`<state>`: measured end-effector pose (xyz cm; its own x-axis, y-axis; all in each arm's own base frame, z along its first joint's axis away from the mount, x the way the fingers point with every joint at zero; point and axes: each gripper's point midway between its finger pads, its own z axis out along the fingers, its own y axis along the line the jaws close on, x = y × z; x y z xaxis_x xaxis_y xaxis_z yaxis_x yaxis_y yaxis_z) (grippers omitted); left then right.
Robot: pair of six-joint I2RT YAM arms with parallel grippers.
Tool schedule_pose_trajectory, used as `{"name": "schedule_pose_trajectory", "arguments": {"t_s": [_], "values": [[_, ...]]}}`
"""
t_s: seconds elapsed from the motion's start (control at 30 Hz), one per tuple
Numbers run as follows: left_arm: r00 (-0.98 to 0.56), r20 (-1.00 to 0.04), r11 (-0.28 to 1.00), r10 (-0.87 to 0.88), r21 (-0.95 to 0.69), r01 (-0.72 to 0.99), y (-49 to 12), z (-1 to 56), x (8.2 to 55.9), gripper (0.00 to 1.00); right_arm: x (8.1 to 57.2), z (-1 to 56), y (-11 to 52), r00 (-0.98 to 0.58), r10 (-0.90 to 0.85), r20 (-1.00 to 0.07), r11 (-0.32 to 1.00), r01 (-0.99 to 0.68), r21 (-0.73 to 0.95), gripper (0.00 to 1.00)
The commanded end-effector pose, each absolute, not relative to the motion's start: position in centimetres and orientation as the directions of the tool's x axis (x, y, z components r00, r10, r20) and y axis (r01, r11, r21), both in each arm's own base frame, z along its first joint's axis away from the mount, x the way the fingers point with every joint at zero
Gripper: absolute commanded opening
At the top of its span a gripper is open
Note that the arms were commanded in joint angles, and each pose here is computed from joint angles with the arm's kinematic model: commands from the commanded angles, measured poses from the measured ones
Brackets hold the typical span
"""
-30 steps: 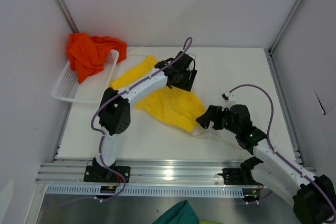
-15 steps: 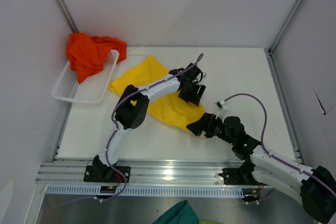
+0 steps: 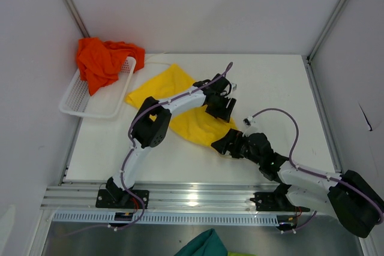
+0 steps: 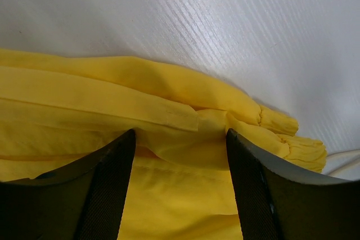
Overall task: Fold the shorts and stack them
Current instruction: Fold the shorts
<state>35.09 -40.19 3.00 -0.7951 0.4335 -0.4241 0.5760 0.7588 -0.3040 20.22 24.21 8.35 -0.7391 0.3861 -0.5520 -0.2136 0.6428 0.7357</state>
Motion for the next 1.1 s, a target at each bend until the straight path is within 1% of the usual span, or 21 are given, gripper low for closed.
{"name": "schedule_pose_trajectory", "arguments": {"t_s": [0.0, 0.13, 0.3, 0.4, 0.63, 0.83, 0.9, 0.97, 1.07], "values": [[-0.796, -0.403, 0.748, 0.451, -0.315, 0.584, -40.7, 0.8, 34.7, 0.69, 21.6, 9.6, 24.3, -0.677, 0.437, -0.592, 0.631, -0.238, 0.738, 0.99], [-0.792, -0.41, 0.744, 0.453, -0.315, 0.589, -40.7, 0.9, 34.7, 0.69, 22.5, 9.8, 23.9, -0.642, 0.433, -0.633, 0.664, -0.248, 0.705, 1.0], [-0.794, -0.398, 0.744, 0.46, -0.315, 0.589, -40.3, 0.6, 34.4, 0.69, 23.4, 10.4, 24.2, -0.602, 0.408, -0.686, 0.678, -0.304, 0.669, 0.99], [-0.795, -0.395, 0.743, 0.461, -0.317, 0.589, -40.3, 0.5, 34.3, 0.69, 24.0, 10.4, 24.8, -0.61, 0.392, -0.689, 0.681, -0.312, 0.663, 0.99], [-0.797, -0.388, 0.74, 0.463, -0.326, 0.588, -40.2, 0.2, 34.2, 0.69, 24.2, 10.9, 26.6, -0.589, 0.38, -0.714, 0.627, -0.403, 0.666, 0.99], [-0.808, -0.363, 0.753, 0.464, -0.319, 0.576, -39.8, -0.4, 34.0, 0.68, 23.8, 11.8, 28.4, -0.542, 0.328, -0.774, 0.595, -0.518, 0.615, 1.0], [-0.809, -0.359, 0.753, 0.466, -0.32, 0.575, -39.8, -0.4, 34.0, 0.68, 23.9, 12.0, 28.9, -0.523, 0.301, -0.797, 0.607, -0.539, 0.583, 1.0], [-0.811, -0.352, 0.754, 0.466, -0.322, 0.573, -39.7, -0.6, 34.0, 0.68, 24.0, 11.5, 29.1, -0.522, 0.277, -0.807, 0.639, -0.527, 0.56, 0.99], [-0.812, -0.352, 0.751, 0.465, -0.329, 0.573, -39.8, -0.6, 34.0, 0.69, 24.7, 11.4, 29.4, -0.476, 0.274, -0.836, 0.696, -0.502, 0.514, 1.0]]}}
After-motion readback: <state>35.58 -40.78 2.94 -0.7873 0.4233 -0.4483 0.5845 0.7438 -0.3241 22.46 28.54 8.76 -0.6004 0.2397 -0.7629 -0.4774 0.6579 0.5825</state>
